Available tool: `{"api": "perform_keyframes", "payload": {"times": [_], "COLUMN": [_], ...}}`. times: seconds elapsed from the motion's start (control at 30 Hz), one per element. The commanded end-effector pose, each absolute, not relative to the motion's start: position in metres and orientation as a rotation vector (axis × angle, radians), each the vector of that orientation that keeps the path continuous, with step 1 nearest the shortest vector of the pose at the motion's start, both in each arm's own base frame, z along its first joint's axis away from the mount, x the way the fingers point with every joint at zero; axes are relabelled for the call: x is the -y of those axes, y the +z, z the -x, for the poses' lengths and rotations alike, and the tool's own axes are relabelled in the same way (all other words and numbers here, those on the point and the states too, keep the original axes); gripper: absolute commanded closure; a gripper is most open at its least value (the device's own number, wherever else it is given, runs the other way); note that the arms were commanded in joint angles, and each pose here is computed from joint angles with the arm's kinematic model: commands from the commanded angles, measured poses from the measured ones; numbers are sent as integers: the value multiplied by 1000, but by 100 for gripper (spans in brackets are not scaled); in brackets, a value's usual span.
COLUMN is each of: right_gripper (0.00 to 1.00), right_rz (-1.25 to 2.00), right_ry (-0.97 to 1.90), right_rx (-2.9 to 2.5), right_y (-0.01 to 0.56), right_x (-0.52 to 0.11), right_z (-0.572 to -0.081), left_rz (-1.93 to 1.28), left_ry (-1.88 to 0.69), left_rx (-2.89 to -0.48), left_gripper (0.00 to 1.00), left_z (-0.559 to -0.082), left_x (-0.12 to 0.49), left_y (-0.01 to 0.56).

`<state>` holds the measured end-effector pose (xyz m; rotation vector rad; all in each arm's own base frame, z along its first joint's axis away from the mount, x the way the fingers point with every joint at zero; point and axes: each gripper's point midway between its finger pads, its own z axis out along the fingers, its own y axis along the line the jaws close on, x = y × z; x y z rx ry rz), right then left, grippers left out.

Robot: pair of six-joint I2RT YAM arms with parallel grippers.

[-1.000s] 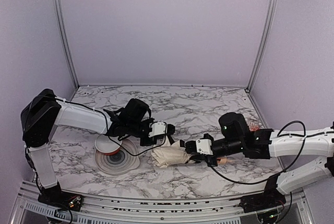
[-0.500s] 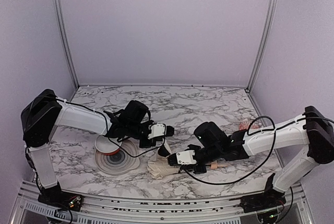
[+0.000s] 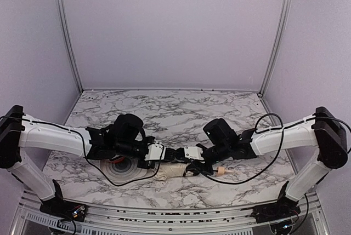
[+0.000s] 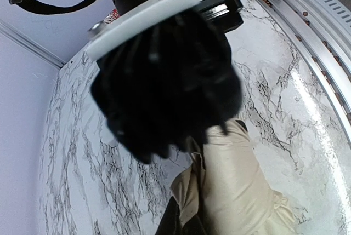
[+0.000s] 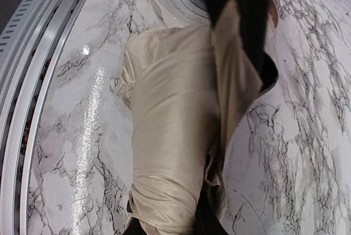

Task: Put away the umbrella

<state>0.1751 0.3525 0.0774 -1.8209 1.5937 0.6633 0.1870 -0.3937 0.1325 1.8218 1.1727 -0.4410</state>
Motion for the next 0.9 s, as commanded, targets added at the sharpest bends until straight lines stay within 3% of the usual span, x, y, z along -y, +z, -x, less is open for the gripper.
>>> {"api": "perform_keyframes", "payload": {"times": [0.0,0.13,0.43,0.63,0.87], "right_gripper": [100,100,100,100,83], "right_rz": [1686,1588,1217,1180,1293], "right_ry": [618,561,454,515,782], "right_rx": [-1904,-1973,-2245,-2231,-2134], "right_y": [42,43,26,28,47], "right_x": [-321,-327,-311,-322,-337], "right_z": [-197,-220,-280,-284,-247], "left_rz": [-1677,-1760,-1923,-2095,-2200], "left_ry": [-583,-597,-497,-387,-321], "left_rx": [-974,-876,-986,-1171,-1314], "left_gripper": [100,100,100,100,100], "left_z": [-160,-126,-113,-116,-117], "left_x": [421,436,443,433,409], "left_y": [202,192,131,64,5]}}
